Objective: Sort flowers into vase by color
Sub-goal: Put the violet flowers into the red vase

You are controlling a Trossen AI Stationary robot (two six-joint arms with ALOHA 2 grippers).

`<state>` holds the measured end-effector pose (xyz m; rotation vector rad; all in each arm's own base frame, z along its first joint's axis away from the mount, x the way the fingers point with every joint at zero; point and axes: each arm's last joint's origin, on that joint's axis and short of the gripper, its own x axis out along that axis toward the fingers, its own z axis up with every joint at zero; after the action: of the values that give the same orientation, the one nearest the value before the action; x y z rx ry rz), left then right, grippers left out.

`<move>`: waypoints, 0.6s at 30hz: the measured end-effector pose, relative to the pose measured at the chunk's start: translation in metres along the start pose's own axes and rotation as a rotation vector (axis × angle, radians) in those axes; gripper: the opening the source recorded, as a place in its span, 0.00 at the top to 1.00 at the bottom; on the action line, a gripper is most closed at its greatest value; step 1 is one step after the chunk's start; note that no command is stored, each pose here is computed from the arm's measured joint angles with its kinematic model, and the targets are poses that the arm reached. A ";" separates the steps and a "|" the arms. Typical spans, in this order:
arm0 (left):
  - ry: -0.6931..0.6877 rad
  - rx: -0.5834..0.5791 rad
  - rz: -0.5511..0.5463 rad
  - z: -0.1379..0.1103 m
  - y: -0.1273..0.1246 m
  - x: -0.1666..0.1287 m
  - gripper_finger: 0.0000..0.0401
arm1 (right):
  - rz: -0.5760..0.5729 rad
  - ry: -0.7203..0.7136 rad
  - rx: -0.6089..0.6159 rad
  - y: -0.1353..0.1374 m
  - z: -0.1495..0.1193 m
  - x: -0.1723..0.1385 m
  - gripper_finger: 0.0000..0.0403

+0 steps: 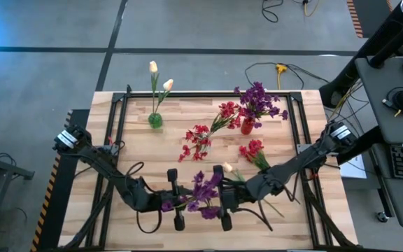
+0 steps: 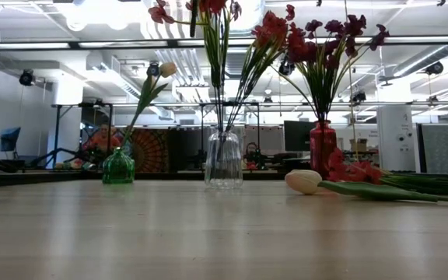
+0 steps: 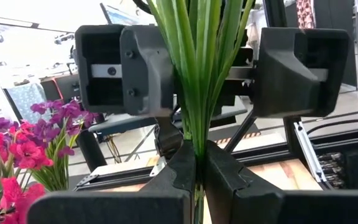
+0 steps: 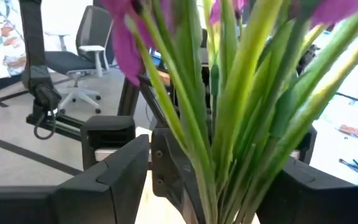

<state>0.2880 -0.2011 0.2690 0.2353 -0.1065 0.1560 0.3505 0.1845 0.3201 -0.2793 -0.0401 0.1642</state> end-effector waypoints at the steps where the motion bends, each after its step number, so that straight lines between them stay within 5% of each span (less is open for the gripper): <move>1: 0.000 0.000 -0.001 0.000 0.000 0.000 1.00 | -0.001 0.002 0.002 0.000 -0.001 0.000 0.43; 11: 0.002 0.002 0.000 0.000 0.000 0.000 0.98 | -0.019 0.008 0.045 -0.004 -0.001 0.001 0.57; 18: 0.001 -0.001 0.000 0.000 0.000 0.000 0.85 | -0.030 0.031 0.059 -0.005 -0.002 0.000 0.73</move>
<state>0.2883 -0.2007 0.2689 0.2344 -0.1053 0.1563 0.3515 0.1795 0.3195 -0.2218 -0.0087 0.1309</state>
